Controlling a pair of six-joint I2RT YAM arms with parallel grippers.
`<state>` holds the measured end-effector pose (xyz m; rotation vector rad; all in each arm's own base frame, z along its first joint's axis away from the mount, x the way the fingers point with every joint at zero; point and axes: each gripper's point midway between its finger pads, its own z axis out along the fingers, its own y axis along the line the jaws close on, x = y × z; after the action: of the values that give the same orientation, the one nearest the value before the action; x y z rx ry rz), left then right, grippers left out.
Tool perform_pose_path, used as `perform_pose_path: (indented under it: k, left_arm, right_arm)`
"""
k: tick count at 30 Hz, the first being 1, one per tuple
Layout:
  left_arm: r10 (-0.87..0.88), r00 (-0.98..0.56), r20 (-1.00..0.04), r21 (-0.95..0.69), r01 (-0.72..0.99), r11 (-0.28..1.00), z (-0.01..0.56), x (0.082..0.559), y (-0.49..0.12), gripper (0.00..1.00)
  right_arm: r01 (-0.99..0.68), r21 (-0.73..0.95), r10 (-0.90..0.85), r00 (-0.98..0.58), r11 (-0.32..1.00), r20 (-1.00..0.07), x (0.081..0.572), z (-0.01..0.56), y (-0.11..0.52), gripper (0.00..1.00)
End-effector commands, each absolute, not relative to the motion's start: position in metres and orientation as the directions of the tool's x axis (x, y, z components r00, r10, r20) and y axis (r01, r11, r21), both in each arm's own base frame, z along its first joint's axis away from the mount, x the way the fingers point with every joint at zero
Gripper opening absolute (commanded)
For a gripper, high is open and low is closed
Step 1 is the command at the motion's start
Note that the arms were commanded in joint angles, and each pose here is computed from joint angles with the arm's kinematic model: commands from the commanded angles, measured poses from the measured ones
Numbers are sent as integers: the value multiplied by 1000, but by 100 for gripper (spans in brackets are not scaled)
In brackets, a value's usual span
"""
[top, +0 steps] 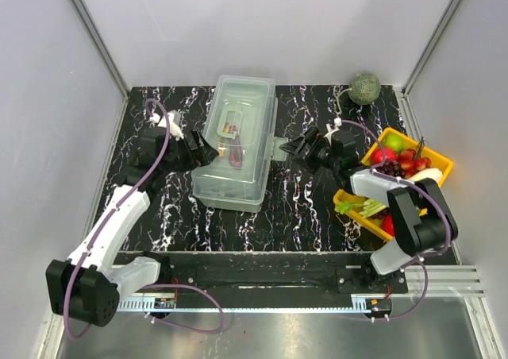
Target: Pack the tool kit
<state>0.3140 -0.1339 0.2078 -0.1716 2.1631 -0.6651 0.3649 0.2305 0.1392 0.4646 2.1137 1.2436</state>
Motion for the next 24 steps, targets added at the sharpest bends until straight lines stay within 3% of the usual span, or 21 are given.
perform_pose_path:
  k: [1, 12, 19, 24]
  left_arm:
    - [-366, -617, -697, -562, 153, 812, 212, 304, -141, 95]
    - [-382, -690, -615, -636, 147, 758, 189, 286, -154, 95]
    - [-378, -713, -590, -658, 154, 738, 188, 287, -161, 94]
    - [-375, -726, -577, -664, 150, 732, 185, 286, -163, 93]
  right_arm:
    - [-148, 916, 590, -724, 372, -357, 377, 156, 242, 99]
    - [-265, 946, 569, -755, 189, -325, 383, 167, 262, 99]
    - [-300, 953, 521, -822, -50, -231, 381, 180, 275, 97]
    - [-313, 948, 505, -829, -61, -241, 380, 180, 277, 95]
